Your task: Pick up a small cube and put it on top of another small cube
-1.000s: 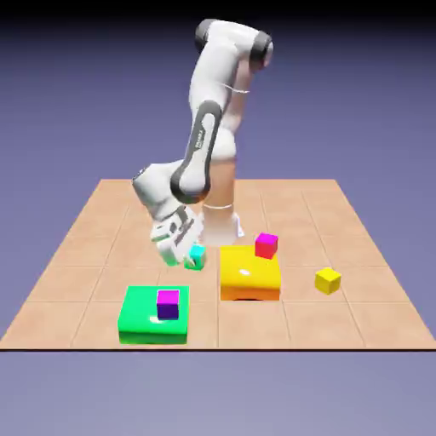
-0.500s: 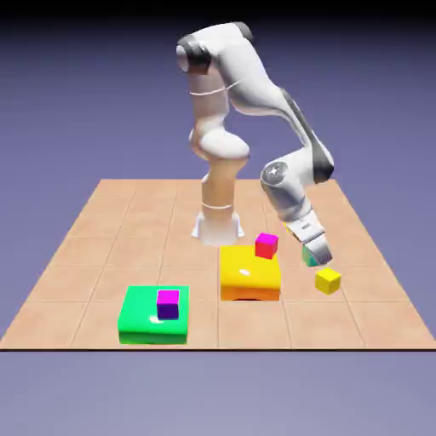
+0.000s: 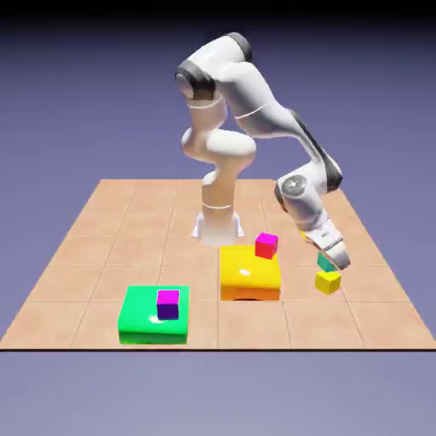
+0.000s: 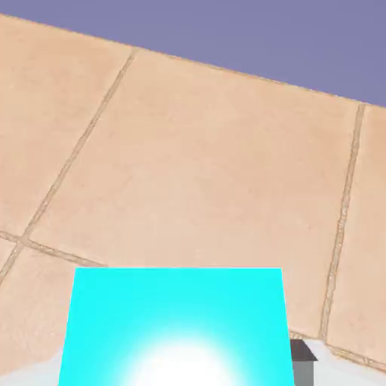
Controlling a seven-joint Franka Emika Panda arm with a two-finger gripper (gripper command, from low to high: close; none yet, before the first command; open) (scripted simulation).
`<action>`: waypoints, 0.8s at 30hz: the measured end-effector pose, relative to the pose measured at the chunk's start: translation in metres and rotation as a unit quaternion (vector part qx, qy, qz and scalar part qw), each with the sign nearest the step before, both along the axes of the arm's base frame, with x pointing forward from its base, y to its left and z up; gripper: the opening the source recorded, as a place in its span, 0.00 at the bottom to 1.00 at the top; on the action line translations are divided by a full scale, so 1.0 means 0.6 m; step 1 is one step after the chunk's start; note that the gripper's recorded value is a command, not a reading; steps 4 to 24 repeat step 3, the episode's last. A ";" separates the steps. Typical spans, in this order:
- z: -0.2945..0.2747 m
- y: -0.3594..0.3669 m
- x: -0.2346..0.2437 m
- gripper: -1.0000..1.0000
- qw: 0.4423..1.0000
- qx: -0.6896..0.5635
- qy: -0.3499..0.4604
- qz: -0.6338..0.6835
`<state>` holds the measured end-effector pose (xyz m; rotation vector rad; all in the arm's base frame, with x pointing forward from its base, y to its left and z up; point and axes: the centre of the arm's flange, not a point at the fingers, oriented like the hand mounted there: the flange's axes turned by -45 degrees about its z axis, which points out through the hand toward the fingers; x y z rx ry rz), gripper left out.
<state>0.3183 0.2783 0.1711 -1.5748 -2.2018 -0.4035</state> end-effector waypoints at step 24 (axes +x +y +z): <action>-0.008 0.001 -0.002 1.00 1.000 -0.002 0.000 0.000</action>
